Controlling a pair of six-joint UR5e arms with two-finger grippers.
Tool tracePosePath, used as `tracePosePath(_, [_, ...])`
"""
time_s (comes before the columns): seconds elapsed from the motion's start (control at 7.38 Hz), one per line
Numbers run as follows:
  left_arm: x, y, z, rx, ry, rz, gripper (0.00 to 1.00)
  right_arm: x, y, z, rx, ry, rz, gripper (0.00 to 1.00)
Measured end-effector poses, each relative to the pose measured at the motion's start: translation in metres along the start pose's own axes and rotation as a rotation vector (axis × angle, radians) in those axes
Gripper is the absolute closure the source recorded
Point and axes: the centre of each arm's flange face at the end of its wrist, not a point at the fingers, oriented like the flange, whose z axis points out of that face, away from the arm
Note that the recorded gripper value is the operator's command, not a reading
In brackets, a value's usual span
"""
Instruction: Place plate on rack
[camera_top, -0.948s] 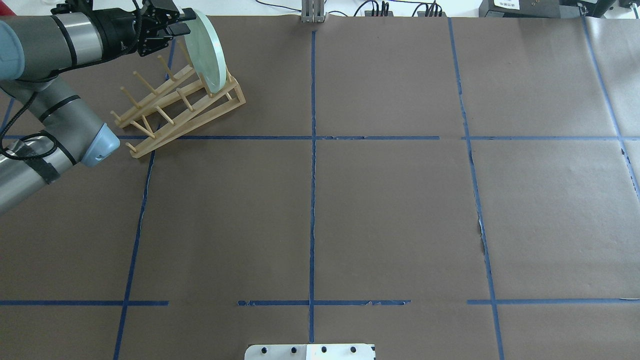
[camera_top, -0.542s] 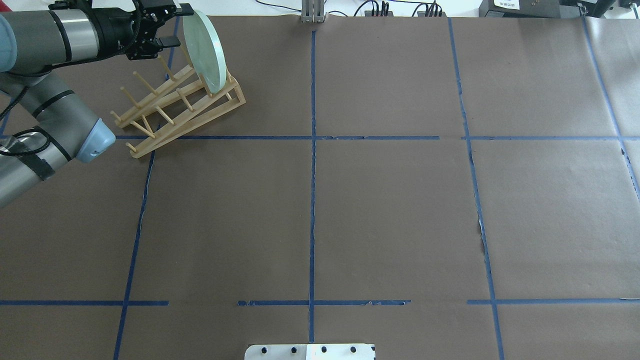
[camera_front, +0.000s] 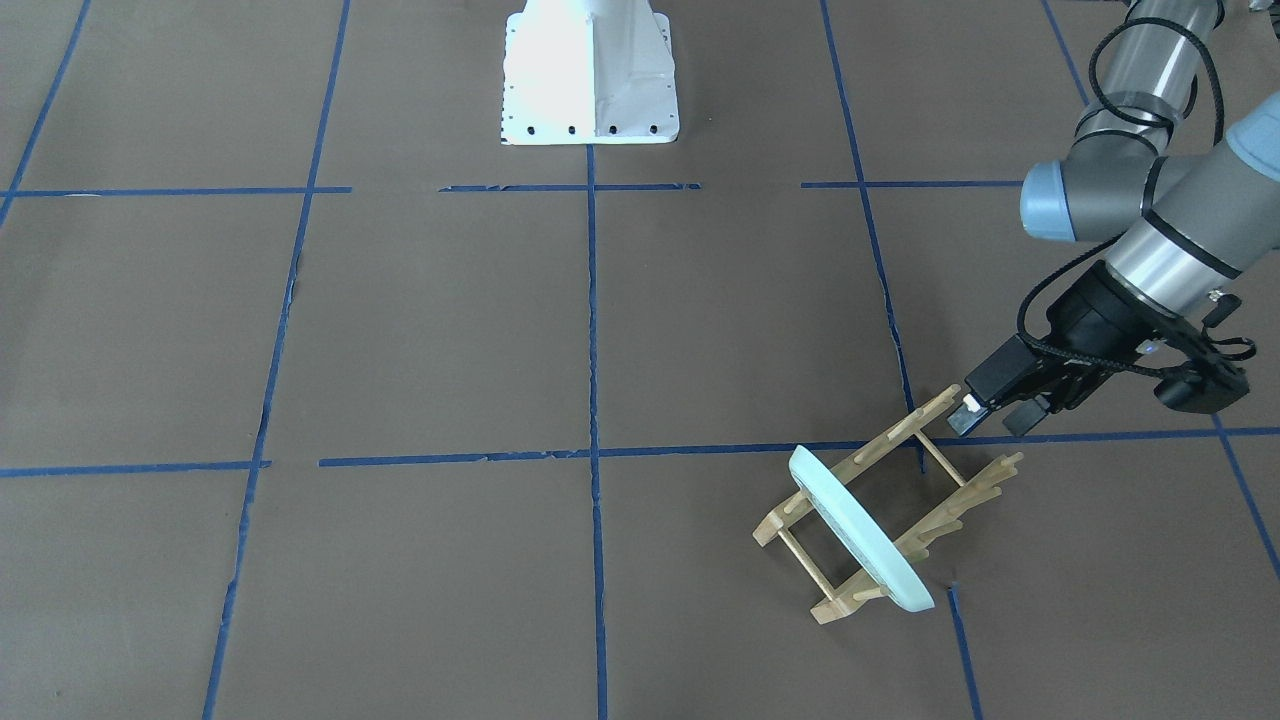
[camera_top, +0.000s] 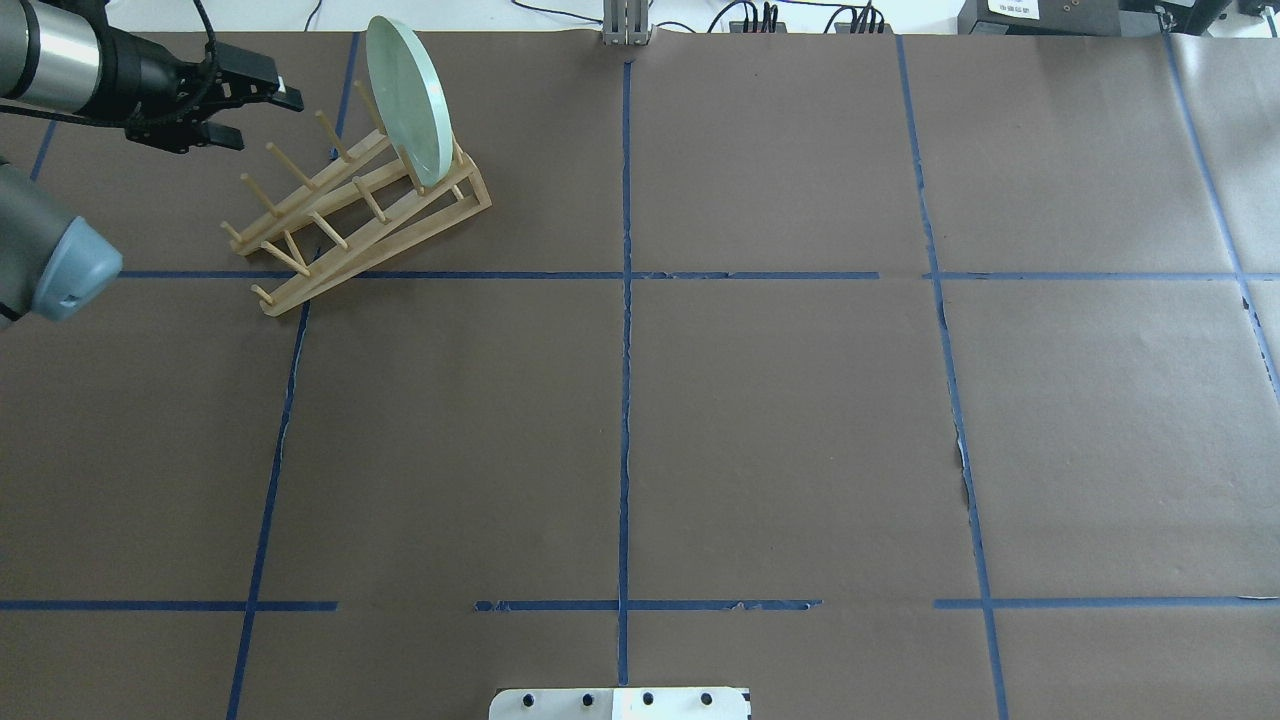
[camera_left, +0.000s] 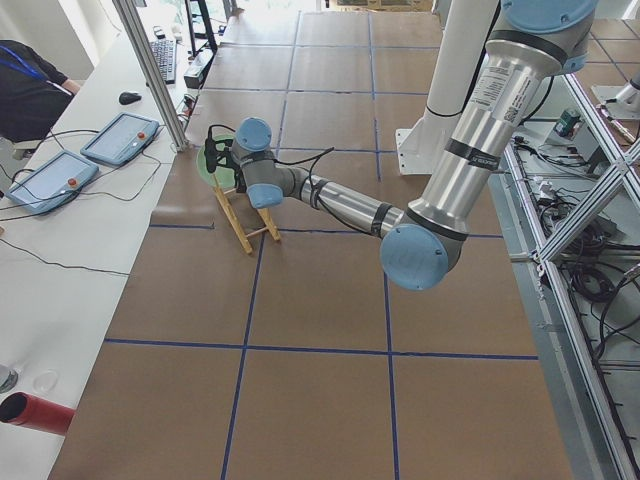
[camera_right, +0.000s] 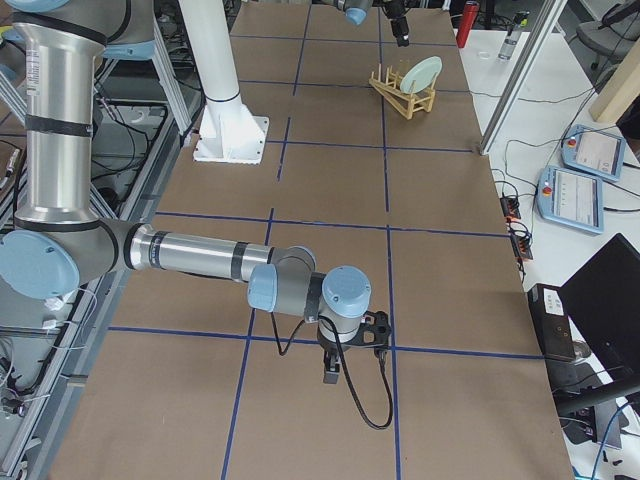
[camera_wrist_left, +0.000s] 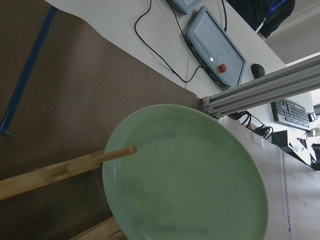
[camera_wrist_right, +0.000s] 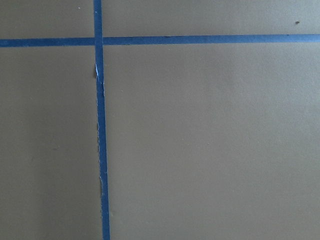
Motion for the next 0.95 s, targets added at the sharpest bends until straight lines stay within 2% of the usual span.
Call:
tracePosePath(0.27, [-0.077,0.0,-0.041,-0.062,-0.201,0.241,0.0,0.0,0.0,0.0,0.0,0.0,0.0,0.0])
tracePosePath(0.54, [-0.182,0.0,-0.101,-0.135,-0.322,0.431,0.0,0.0,0.0,0.0,0.0,0.0,0.001,0.0])
tracePosePath(0.81, [-0.273,0.011,-0.164,-0.201,-0.339,0.448,0.0,0.0,0.0,0.0,0.0,0.0,0.001,0.0])
tracePosePath(0.95, [-0.301,0.021,-0.18,-0.216,-0.343,0.437,0.0,0.0,0.0,0.0,0.0,0.0,0.0,0.0])
